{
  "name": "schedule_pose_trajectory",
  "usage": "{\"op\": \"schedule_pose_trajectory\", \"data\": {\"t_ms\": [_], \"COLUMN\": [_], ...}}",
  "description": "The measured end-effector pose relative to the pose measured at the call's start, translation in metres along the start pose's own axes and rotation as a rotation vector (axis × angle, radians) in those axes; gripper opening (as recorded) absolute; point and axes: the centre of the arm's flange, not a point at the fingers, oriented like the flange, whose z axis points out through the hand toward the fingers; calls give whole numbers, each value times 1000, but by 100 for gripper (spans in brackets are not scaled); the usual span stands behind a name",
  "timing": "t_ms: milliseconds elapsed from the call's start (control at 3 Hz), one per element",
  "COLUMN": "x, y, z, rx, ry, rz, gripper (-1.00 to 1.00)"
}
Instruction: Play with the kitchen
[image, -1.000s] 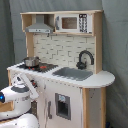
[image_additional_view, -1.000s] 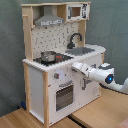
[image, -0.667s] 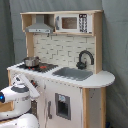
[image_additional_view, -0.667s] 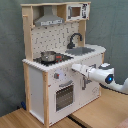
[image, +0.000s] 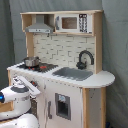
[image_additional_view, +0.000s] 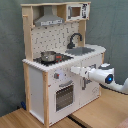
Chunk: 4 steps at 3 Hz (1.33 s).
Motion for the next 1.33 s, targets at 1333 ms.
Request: {"op": "schedule_pose_trajectory", "data": {"t_ms": [1333], "x": [2], "y": [0], "z": [1], "rx": [19], "ry": [-34], "rz": [-404], "gripper": [-100]}}
